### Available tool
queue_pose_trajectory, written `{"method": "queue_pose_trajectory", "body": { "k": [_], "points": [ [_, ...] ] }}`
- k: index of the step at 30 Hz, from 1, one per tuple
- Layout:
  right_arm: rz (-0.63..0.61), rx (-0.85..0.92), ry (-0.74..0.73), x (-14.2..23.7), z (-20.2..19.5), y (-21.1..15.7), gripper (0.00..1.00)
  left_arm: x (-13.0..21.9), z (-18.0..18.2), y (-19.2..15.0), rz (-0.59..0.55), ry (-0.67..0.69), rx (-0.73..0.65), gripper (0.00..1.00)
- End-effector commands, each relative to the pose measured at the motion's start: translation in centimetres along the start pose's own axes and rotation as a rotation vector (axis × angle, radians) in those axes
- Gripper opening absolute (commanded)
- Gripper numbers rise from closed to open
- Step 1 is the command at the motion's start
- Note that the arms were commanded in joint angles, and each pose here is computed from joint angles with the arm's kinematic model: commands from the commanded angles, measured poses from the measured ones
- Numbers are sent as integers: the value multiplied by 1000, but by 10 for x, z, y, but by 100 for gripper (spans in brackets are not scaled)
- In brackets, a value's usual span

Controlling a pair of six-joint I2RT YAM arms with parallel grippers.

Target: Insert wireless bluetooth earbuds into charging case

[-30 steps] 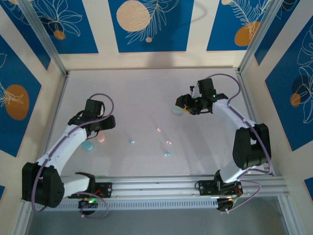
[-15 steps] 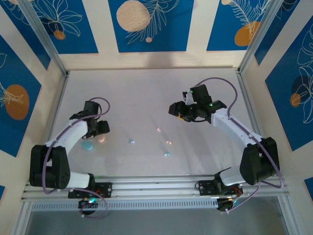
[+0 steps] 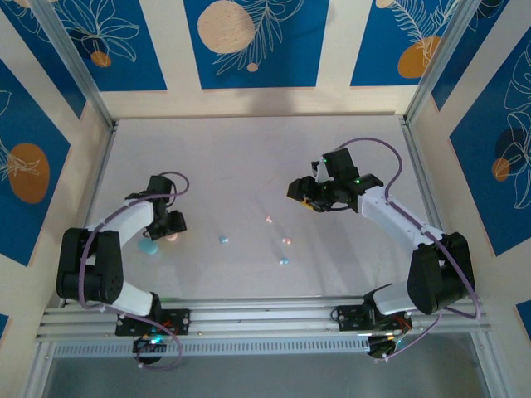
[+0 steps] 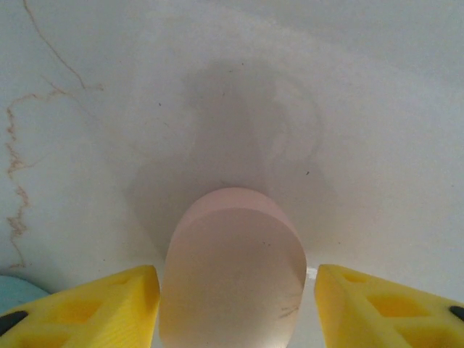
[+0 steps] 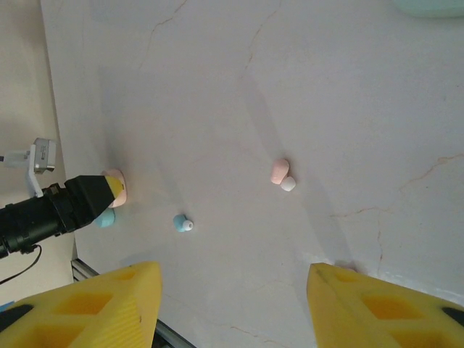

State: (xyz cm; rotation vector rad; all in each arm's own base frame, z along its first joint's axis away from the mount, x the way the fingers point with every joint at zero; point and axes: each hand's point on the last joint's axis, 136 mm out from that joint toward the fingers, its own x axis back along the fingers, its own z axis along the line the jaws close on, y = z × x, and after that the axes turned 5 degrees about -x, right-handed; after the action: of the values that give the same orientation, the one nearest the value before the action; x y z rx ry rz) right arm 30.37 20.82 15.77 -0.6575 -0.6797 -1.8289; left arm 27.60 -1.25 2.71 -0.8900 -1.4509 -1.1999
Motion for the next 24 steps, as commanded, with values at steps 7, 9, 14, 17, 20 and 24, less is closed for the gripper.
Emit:
{"method": "queue_pose_trajectory", "body": {
  "k": [7, 9, 14, 17, 20, 24],
  "points": [
    [23, -22, 10, -2, -2, -4, 57, -8, -3, -4, 31, -27, 10, 50],
    [23, -23, 9, -2, -3, -4, 57, -9, -5, -4, 41, -39, 3, 46],
    [24, -29, 13, -1, -4, -5, 57, -3, -23, -1, 36, -126, -32, 36],
    [22, -43, 29, 1, -5, -3, 57, 16, -53, 9, -14, -272, -80, 32],
    [21, -58, 54, 4, -4, -2, 56, 45, -86, 20, -114, -401, -174, 30],
    [20, -73, 96, 14, 1, -2, 56, 103, -134, 29, -286, -631, -360, 28]
  ]
}}
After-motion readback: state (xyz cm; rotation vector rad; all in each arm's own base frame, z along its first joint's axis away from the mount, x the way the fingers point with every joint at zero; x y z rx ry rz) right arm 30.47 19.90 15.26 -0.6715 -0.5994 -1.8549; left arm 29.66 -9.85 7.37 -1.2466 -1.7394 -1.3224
